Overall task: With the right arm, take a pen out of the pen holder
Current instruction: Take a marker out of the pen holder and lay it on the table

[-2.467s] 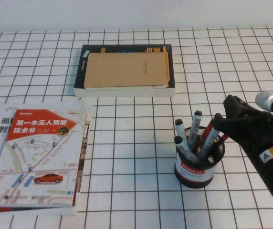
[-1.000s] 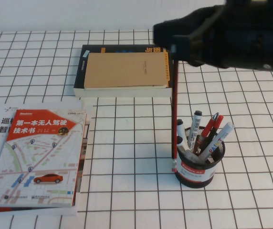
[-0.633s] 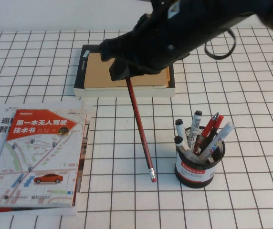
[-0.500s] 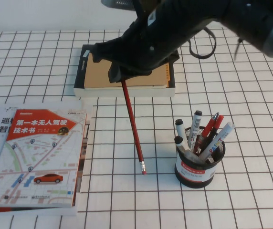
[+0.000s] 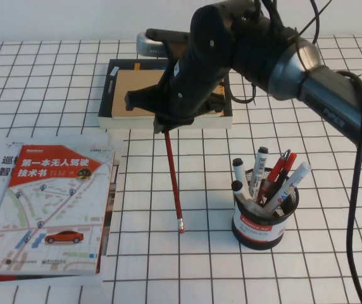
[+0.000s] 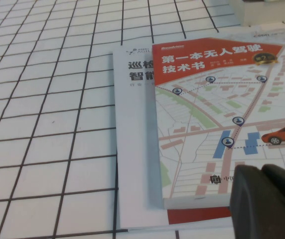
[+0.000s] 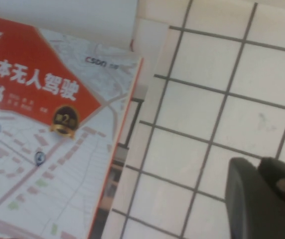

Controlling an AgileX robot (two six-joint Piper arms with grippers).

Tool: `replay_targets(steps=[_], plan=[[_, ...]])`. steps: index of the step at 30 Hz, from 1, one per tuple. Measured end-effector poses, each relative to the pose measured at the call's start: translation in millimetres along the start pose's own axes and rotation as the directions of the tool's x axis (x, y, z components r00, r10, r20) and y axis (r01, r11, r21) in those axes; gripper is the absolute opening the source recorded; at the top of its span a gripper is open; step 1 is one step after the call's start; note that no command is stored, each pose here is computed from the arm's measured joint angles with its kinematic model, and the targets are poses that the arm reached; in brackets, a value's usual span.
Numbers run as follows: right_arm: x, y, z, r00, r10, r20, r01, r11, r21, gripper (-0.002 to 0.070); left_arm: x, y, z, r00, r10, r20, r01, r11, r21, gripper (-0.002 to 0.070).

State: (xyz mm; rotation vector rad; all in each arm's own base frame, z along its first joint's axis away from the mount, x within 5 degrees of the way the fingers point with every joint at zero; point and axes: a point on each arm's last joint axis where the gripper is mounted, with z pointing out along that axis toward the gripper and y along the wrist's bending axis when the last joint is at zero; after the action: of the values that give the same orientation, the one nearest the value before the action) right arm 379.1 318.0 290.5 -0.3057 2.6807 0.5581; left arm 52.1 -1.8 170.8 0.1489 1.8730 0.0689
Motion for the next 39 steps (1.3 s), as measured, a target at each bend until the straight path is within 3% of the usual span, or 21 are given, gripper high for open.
replay_targets(steps=[11,23,32,35,39], plan=[[2,-16,35,0.999,0.010,-0.035,-0.007,0.996,0.084,0.0006,0,0.0,0,1.000,0.000,0.000,0.000,1.000,0.000,-0.0004],[5,-41,75,0.990,0.087,-0.113,-0.076,0.992,0.100,0.0006,0,0.0,0,1.000,0.000,0.000,0.000,1.000,0.000,-0.0004],[9,-46,88,0.983,0.112,-0.144,-0.098,0.990,0.097,0.0011,0,0.0,0,1.000,0.000,0.000,0.000,1.000,0.000,-0.0004],[10,-46,91,0.981,0.118,-0.153,-0.105,0.990,0.092,0.0064,0,0.0,0,1.000,0.000,0.000,0.000,1.000,0.000,-0.0004],[11,-46,92,0.980,0.121,-0.156,-0.108,0.990,0.090,0.0220,0,0.0,0,1.000,0.000,0.000,0.000,1.000,0.000,-0.0004]])
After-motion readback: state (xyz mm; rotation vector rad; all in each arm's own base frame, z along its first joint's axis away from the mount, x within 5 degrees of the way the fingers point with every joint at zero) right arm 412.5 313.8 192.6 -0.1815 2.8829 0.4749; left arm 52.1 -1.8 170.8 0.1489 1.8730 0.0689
